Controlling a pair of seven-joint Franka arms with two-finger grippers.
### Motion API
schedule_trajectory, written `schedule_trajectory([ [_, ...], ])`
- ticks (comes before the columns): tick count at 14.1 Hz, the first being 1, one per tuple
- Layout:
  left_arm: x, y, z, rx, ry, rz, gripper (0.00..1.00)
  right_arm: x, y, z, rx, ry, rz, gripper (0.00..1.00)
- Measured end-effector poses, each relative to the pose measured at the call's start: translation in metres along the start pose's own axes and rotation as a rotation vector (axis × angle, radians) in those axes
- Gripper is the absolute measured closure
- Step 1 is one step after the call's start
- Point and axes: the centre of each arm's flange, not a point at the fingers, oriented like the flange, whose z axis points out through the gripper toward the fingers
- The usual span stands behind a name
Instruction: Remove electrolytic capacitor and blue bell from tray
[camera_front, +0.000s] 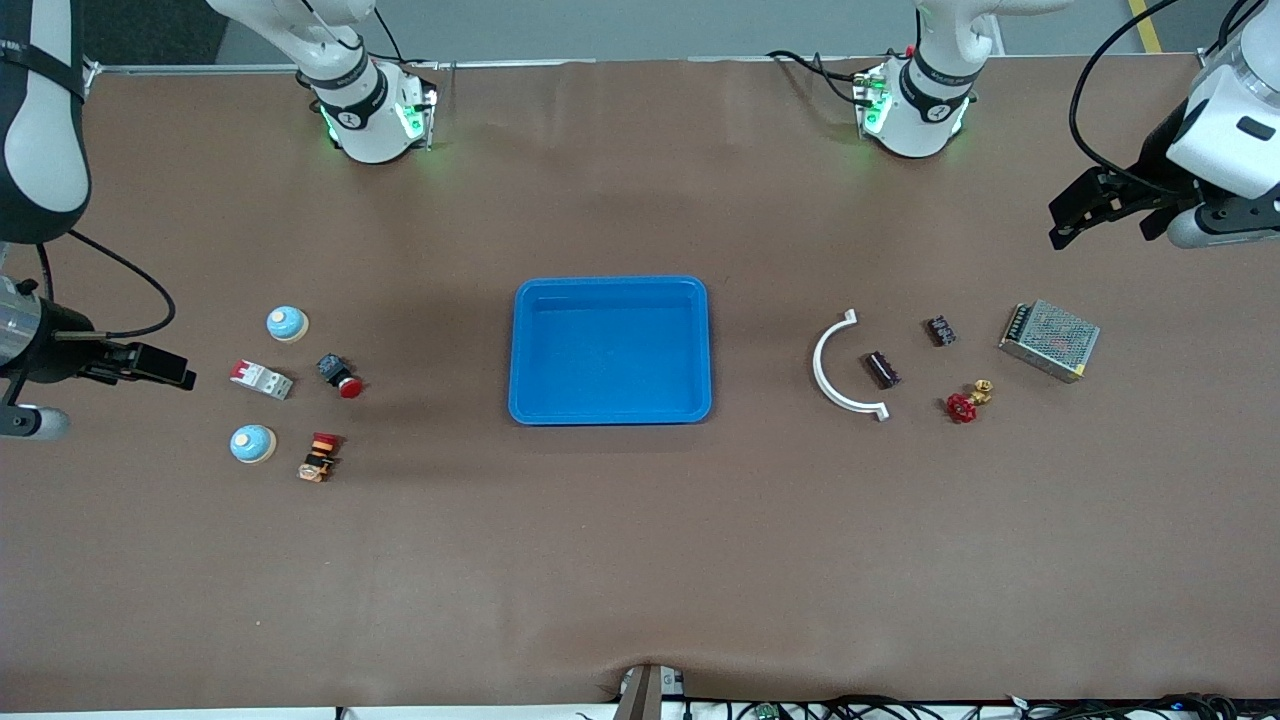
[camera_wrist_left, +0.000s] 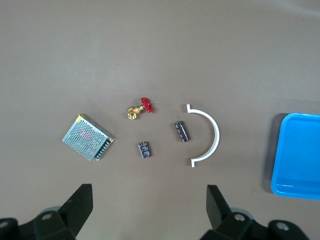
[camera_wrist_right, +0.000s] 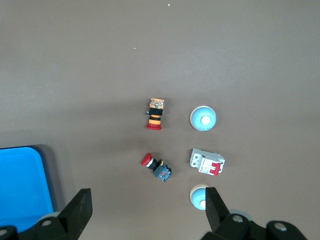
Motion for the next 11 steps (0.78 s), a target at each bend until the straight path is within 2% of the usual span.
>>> schedule_trajectory([
  [3, 0.001, 0.0, 0.0, -0.002, 0.008, -0.001, 0.0, -0.005, -0.012, -0.003, -0.002, -0.013, 0.035, 0.0],
  [11, 0.001, -0.012, 0.003, 0.004, -0.018, -0.021, 0.0, -0.023, -0.033, -0.032, -0.002, 0.01, 0.025, 0.0],
])
